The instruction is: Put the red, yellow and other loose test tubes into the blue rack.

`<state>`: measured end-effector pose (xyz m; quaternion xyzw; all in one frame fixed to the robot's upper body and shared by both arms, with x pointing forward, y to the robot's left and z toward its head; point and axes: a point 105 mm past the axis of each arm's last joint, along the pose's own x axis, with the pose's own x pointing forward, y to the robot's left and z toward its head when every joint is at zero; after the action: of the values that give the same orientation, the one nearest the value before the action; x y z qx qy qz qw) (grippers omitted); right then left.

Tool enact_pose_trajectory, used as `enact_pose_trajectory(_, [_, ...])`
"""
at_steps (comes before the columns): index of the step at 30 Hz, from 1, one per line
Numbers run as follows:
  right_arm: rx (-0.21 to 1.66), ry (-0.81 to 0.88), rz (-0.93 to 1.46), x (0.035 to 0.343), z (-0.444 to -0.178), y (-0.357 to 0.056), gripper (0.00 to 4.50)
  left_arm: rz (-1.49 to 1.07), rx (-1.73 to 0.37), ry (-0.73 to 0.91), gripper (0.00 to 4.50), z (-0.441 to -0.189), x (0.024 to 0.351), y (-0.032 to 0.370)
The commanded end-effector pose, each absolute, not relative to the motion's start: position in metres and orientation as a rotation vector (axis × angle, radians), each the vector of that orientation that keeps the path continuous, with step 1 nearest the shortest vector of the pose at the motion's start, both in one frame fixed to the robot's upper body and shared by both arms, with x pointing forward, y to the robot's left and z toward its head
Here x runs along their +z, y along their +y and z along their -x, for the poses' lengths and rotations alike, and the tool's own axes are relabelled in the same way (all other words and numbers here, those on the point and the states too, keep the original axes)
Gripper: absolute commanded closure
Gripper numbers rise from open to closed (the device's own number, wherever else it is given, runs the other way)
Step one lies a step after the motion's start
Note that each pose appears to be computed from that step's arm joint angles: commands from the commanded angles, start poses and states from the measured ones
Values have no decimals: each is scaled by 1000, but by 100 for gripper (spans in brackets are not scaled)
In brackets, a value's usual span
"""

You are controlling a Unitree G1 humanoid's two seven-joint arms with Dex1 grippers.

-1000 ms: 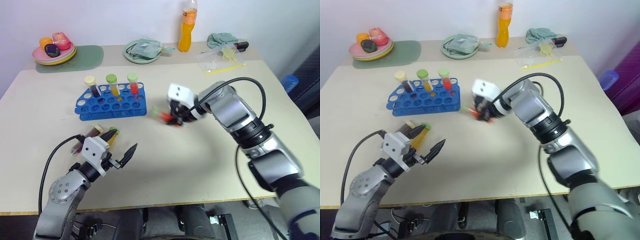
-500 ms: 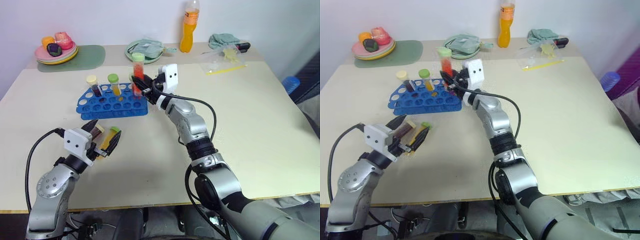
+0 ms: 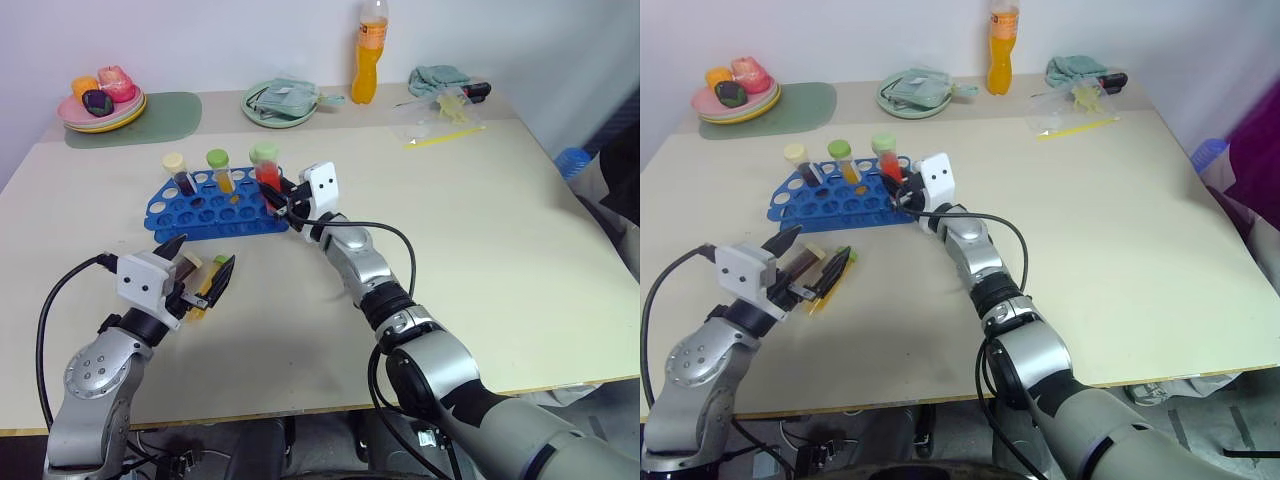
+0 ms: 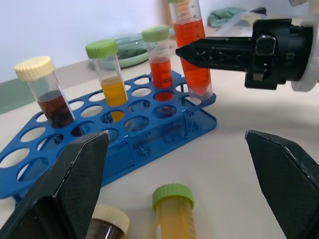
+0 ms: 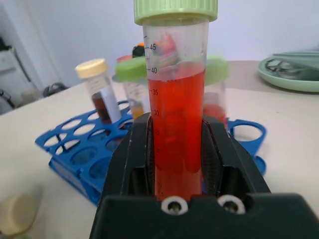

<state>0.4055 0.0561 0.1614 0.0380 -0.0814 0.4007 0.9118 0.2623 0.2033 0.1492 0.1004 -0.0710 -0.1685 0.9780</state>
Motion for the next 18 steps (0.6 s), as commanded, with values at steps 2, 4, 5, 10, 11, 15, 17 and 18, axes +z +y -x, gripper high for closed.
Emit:
enact_pose_trajectory(2, [920, -223, -102, 182, -387, 99, 372, -216, -351, -190, 0, -259, 163, 200])
enact_pose_trajectory(4, [920, -219, -82, 179, -386, 102, 372, -215, -350, -191, 0, -259, 162, 201])
enact_pose_trajectory(5, [916, -216, -76, 178, -386, 103, 372, -215, -350, -190, 0, -259, 162, 201])
enact_pose_trajectory(10, [908, -214, -62, 178, -387, 108, 372, -216, -349, -182, 0, -257, 159, 204])
enact_pose_trajectory(11, [903, -214, -57, 178, -387, 108, 372, -216, -349, -181, 0, -256, 158, 205])
enact_pose_trajectory(15, [882, -206, -50, 176, -389, 108, 372, -216, -350, -176, 0, -255, 154, 208])
enact_pose_trajectory(17, [878, -201, -51, 175, -390, 108, 372, -215, -351, -175, 0, -255, 153, 208])
enact_pose_trajectory(18, [876, -197, -51, 173, -390, 108, 372, -215, -353, -175, 0, -255, 153, 207])
